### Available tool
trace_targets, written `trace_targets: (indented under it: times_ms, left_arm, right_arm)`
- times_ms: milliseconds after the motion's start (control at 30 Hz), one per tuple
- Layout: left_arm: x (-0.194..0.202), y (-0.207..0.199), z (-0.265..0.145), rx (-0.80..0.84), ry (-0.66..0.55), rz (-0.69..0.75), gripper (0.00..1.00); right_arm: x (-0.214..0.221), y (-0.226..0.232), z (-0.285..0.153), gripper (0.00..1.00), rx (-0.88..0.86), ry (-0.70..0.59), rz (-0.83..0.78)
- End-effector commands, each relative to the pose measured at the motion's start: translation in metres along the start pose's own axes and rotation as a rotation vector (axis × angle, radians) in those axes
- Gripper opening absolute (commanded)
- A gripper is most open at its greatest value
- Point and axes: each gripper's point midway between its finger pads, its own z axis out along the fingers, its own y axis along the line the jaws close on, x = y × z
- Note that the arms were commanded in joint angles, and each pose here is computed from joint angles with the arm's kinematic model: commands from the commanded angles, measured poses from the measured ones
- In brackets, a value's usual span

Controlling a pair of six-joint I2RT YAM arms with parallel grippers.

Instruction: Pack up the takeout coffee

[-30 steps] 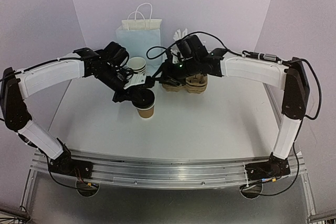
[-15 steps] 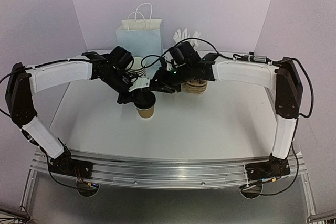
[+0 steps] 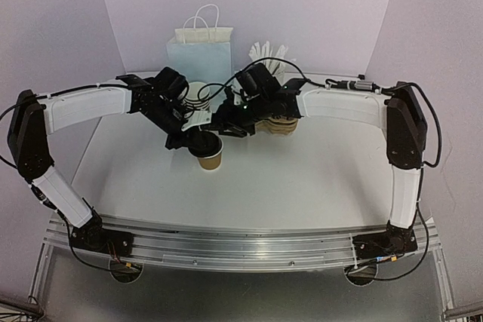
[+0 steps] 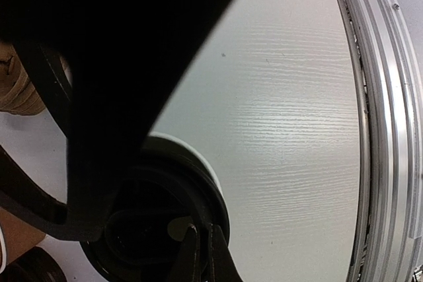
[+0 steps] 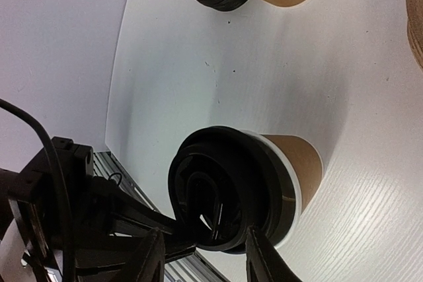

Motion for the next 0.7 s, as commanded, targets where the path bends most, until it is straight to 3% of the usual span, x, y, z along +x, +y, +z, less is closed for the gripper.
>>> trace_targets:
  times_ms: [0, 667]
  left_arm:
    - [-0.0174, 0.0051, -0.0023, -0.008, -0.076, 0.008, 0.0]
    - [-0.0269, 0.0128, 0.0056, -0.015, -0.12, 0.051, 0.0]
  right_arm:
    - [0.0001, 0.0176, -0.0002, 0.39, -0.014, -0.009, -0.04]
    - [0.0012, 0.0157, -0.0043, 0.4, 0.018, -0.01, -0.06]
